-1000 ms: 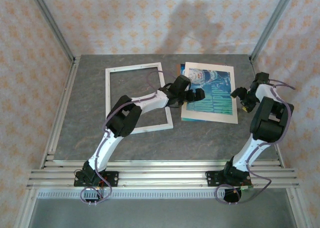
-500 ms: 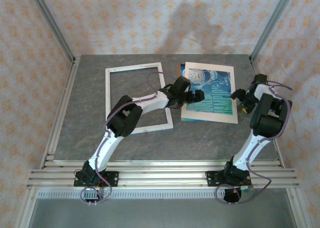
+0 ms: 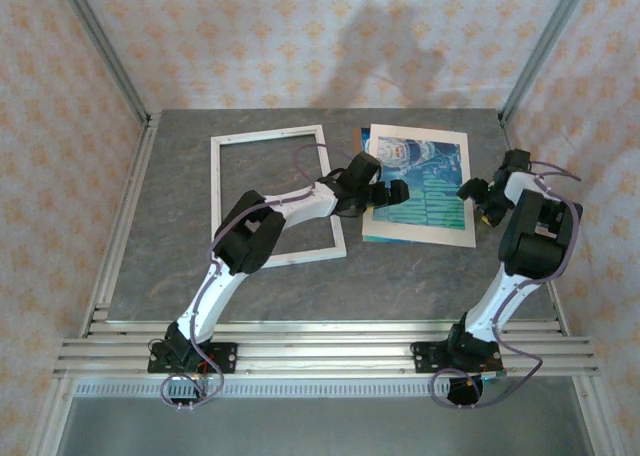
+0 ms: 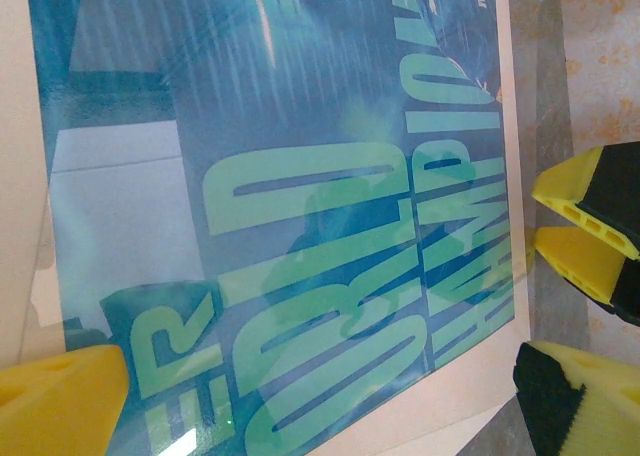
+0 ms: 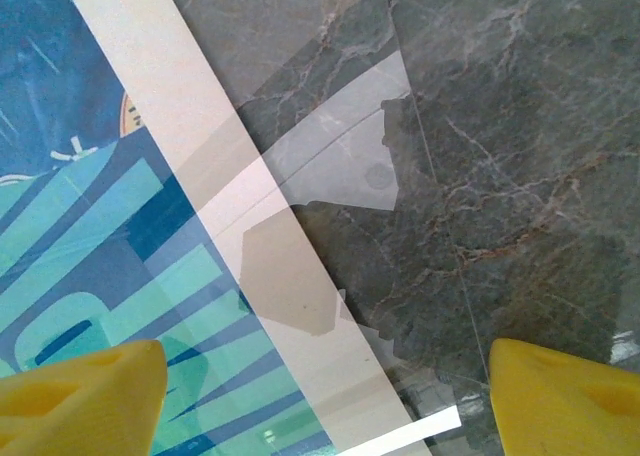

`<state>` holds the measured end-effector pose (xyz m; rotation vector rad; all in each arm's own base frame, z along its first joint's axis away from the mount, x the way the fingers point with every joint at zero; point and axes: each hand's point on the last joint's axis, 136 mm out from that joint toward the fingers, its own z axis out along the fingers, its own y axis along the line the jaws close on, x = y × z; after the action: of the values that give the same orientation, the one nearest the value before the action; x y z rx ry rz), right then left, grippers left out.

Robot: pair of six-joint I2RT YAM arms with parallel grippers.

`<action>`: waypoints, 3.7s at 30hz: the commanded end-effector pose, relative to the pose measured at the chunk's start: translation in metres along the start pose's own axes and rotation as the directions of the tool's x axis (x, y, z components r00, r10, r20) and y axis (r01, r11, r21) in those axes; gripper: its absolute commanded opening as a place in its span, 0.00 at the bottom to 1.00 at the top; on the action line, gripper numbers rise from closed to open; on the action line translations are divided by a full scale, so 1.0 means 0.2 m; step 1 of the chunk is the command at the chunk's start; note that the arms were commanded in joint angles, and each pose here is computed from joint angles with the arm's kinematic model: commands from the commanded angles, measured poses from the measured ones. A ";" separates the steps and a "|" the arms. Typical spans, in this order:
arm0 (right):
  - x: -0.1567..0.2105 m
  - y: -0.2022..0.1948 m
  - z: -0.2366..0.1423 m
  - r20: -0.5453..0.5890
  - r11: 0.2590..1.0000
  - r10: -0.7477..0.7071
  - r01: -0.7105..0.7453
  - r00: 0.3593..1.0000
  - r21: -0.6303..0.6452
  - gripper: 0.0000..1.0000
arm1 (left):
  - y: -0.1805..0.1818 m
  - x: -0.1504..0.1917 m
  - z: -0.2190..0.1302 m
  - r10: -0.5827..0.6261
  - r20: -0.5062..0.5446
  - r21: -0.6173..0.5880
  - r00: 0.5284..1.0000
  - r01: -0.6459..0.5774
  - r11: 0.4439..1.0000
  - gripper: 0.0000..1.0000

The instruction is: Put the photo into the frame

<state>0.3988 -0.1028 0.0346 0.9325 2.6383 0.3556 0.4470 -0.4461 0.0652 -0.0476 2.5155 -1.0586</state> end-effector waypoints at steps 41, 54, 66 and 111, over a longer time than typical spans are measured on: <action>-0.10 0.49 -0.41 0.181 0.820 0.036 0.074 0.983 -0.568 0.83 | 0.26 0.16 0.09 0.016 -0.129 -0.144 0.991 -0.034 0.989 1.00; -0.16 0.45 -0.41 0.200 0.865 0.038 0.068 0.979 -0.498 0.78 | 0.29 0.17 0.05 0.033 -0.145 -0.188 0.989 -0.060 0.980 1.00; -0.16 0.35 -0.39 0.155 0.928 0.045 0.016 0.987 -0.373 0.24 | 0.30 0.18 0.03 0.039 -0.146 -0.196 0.989 -0.068 0.978 1.00; 0.77 2.46 -1.56 0.357 0.360 -0.397 0.501 0.846 -0.787 0.00 | 1.37 -0.44 -2.09 -0.426 0.698 -0.003 0.576 0.597 0.802 1.00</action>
<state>0.4543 0.3038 0.4276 -0.0904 2.0609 1.2117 0.4063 0.0258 0.1581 -1.0517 2.0376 -0.7112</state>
